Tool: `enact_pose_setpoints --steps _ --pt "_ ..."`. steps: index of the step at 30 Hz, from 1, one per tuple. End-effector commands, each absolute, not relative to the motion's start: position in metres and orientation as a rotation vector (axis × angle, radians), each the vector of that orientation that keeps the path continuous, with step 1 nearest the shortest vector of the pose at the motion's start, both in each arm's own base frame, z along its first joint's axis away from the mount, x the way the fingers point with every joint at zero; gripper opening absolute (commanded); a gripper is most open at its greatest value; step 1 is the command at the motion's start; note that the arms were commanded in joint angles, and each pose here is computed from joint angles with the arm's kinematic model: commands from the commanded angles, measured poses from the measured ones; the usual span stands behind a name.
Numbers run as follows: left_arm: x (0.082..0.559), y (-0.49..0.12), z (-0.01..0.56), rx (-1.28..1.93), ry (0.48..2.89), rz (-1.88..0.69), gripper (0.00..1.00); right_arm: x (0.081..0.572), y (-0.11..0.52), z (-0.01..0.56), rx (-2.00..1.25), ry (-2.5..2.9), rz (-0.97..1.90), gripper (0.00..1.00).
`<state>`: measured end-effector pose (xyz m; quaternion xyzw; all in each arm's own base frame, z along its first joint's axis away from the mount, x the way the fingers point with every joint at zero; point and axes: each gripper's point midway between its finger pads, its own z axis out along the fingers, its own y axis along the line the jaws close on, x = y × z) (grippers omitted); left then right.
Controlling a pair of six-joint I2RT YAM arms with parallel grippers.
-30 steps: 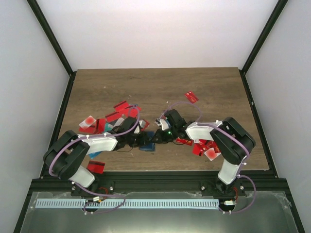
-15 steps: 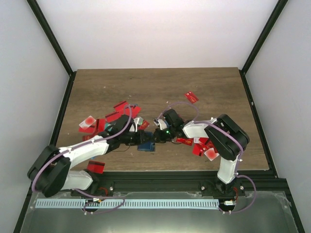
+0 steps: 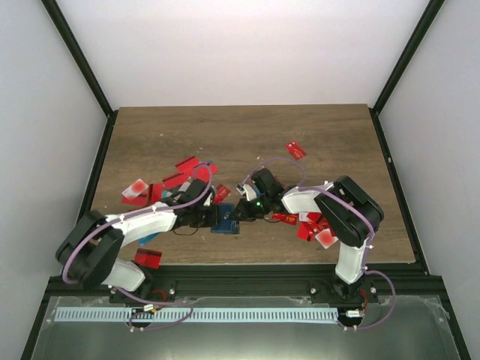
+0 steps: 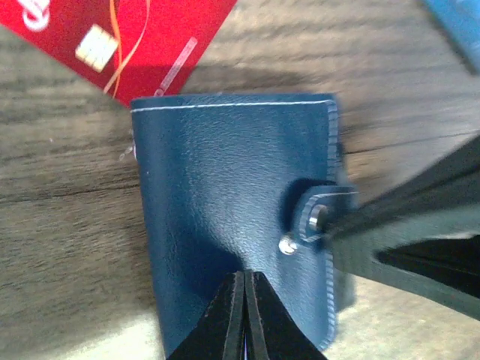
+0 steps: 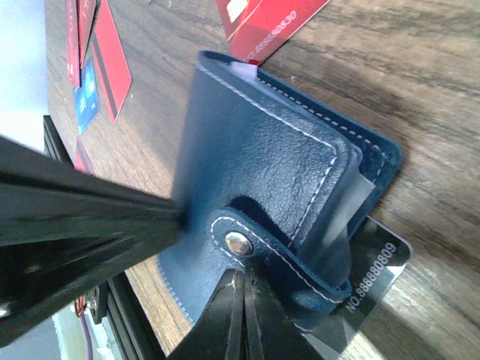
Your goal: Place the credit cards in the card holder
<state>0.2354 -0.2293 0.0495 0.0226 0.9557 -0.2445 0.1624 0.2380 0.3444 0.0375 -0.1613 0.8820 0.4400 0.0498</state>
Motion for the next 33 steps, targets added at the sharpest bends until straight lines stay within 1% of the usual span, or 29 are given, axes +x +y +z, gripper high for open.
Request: enact_pose_setpoints --steps 1,5,12,14,18,21,23,25,30,33 --pt "0.233 -0.226 0.022 0.097 2.785 -0.642 0.04 0.234 0.352 0.044 -0.538 2.674 1.399 0.01" --pt "0.233 -0.224 0.012 0.097 2.814 -0.597 0.04 0.231 0.353 0.049 -0.560 2.666 1.418 0.01" --pt "0.233 -0.221 0.013 0.091 2.808 -0.580 0.04 0.227 0.358 0.056 -0.594 2.651 1.436 0.01" --pt "0.233 -0.221 0.012 0.091 2.814 -0.577 0.04 0.229 0.358 0.067 -0.608 2.619 1.433 0.02" --pt "0.233 -0.220 0.012 0.091 2.814 -0.575 0.04 0.238 0.352 0.088 -0.609 2.571 1.332 0.13" --pt "0.233 -0.220 0.013 0.093 2.811 -0.573 0.04 0.248 0.342 0.096 -0.585 2.570 1.196 0.17" --pt "0.234 -0.221 0.014 0.094 2.808 -0.578 0.04 0.254 0.334 0.094 -0.565 2.593 1.103 0.21" --pt "0.234 -0.222 0.015 0.095 2.806 -0.584 0.04 0.256 0.330 0.089 -0.559 2.618 1.016 0.29" --pt "0.235 -0.223 0.016 0.097 2.803 -0.589 0.04 0.260 0.330 0.079 -0.571 2.659 0.811 0.41" --pt "0.234 -0.223 0.016 0.100 2.803 -0.590 0.04 0.259 0.338 0.076 -0.599 2.669 0.733 0.44"
